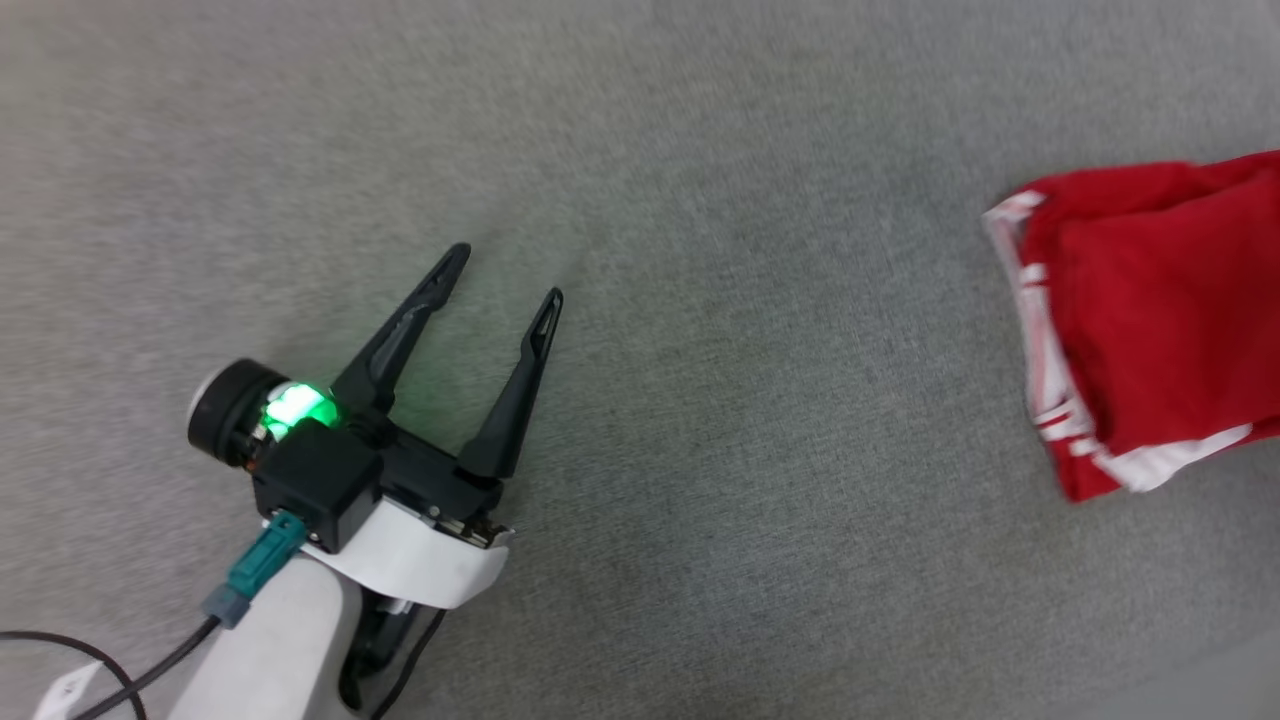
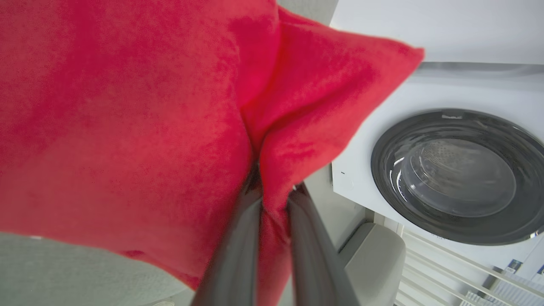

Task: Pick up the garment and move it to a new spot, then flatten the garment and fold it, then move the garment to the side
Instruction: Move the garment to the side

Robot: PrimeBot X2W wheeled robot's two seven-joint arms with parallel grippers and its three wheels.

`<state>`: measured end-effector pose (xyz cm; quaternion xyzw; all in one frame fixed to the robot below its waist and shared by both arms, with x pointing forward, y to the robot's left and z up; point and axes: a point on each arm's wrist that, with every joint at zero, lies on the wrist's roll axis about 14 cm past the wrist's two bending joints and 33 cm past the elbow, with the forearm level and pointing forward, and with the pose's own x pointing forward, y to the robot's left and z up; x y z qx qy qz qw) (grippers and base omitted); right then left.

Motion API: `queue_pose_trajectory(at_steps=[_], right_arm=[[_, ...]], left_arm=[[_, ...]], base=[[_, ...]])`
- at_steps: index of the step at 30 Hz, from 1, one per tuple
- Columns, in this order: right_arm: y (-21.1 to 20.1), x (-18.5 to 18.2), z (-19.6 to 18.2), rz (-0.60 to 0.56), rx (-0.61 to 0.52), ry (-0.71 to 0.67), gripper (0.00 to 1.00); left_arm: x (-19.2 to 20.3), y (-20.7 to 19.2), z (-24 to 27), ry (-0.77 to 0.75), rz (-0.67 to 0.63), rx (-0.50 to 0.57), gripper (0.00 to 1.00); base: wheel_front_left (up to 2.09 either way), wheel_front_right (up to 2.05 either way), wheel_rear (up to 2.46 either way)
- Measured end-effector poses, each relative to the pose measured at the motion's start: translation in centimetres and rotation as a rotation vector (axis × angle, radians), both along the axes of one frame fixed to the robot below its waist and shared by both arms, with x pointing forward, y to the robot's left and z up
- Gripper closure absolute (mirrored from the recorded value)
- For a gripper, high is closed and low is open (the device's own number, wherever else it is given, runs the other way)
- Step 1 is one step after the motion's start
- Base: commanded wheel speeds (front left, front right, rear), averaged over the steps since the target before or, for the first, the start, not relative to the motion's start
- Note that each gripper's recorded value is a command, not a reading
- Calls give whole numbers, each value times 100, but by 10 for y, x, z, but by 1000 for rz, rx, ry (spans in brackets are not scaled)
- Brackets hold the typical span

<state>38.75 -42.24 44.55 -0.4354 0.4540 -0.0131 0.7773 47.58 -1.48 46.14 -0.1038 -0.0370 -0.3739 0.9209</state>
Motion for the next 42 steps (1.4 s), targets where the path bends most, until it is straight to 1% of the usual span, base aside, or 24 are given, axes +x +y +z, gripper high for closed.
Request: queue_pose_trajectory(at_steps=[4,8,13,18,19,20,21,23,28,30,32,35,37,39,42], right_arm=[[-38,-14,-9,-73,-65,38,100],[-64,-12,-10,-124,-99,9,100],[-84,-3,-10,-163,-127,-33,100],[-87,2,-23,-196,-124,-37,100],[-87,4,-22,-204,-119,-52,96],[-86,6,-21,-218,-106,-74,59],[-85,6,-22,-242,-97,-80,0],[-79,10,-20,-223,-97,-97,0],[-68,27,14,-170,-98,-211,0],[-61,35,34,-148,-84,-285,0],[-51,46,61,-134,-47,-400,0],[-34,56,101,-118,38,-598,0],[-13,59,116,-87,112,-699,0],[16,61,128,-48,221,-806,0],[70,62,150,38,421,-974,0]], left_arm=[[9,-6,-20,25,-24,-9,0],[14,-5,-38,50,-30,-2,0],[17,2,-41,47,-17,-5,0],[22,12,-43,43,11,4,0],[22,13,-42,43,15,6,0],[22,14,-41,41,19,6,0],[22,15,-40,39,22,8,0],[22,16,-36,35,28,9,0],[15,15,-16,28,55,-16,0],[13,21,-6,32,95,-34,0],[10,30,3,32,137,-45,0],[6,48,21,16,207,-54,0],[-2,60,30,12,248,-56,0],[-10,72,40,-5,281,-40,0],[-23,94,56,-33,351,-33,0]], base=[[0,0,0],[0,0,0],[0,0,0],[0,0,0],[0,0,0],[0,0,0],[0,0,0],[0,0,0],[0,0,0],[0,0,0],[0,0,0],[0,0,0],[0,0,0],[0,0,0],[0,0,0]])
